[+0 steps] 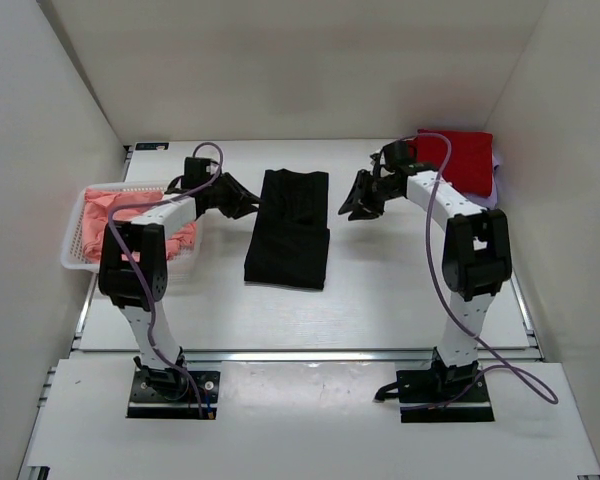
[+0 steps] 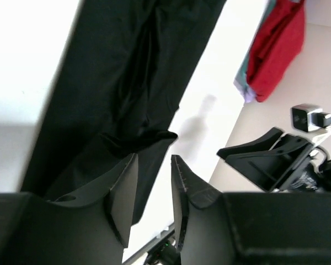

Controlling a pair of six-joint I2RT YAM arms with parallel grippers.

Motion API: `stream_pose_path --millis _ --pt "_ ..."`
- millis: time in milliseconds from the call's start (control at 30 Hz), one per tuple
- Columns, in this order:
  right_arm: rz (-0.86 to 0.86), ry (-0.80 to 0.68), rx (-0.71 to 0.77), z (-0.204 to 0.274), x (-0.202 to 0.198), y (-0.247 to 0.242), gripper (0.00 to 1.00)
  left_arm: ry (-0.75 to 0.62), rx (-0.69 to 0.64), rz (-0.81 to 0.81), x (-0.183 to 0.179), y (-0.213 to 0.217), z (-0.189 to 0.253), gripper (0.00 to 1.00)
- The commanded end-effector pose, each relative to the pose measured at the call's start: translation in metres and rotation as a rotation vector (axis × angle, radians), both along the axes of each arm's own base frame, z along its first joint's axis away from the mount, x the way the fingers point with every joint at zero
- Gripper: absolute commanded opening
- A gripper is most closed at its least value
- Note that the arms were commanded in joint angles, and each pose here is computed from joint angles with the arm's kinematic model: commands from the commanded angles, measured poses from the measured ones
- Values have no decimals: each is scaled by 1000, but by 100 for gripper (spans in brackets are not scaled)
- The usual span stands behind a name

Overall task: Fold and stack the t-shirts
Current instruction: Fold the folded rectangular tshirt in 1/3 of the way

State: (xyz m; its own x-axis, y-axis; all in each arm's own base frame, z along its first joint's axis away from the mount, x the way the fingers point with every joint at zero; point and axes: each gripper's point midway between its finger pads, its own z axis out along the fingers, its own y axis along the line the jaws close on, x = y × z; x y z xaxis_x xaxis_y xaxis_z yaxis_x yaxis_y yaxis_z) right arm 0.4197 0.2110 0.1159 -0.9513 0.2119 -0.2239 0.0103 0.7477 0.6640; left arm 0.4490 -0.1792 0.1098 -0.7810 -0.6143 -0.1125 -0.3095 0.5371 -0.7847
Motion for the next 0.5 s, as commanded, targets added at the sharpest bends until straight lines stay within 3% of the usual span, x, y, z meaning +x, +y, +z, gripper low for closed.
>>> stream_pose_path --millis 0,100,200,267,467 --pt "-13 -87 2 26 -15 5 36 -79 -67 -11 -15 -3 41 42" --pt "5 -19 -42 -5 -52 7 39 -23 -41 -24 -49 -3 24 42" --pt "68 4 -52 -19 -91 28 49 -6 69 -66 -94 7 7 55" --pt "86 42 -43 -34 -116 36 51 9 111 -65 -112 16 -4 55" --pt "52 138 -16 -58 -163 53 55 -2 245 -104 -141 26 -22 59"
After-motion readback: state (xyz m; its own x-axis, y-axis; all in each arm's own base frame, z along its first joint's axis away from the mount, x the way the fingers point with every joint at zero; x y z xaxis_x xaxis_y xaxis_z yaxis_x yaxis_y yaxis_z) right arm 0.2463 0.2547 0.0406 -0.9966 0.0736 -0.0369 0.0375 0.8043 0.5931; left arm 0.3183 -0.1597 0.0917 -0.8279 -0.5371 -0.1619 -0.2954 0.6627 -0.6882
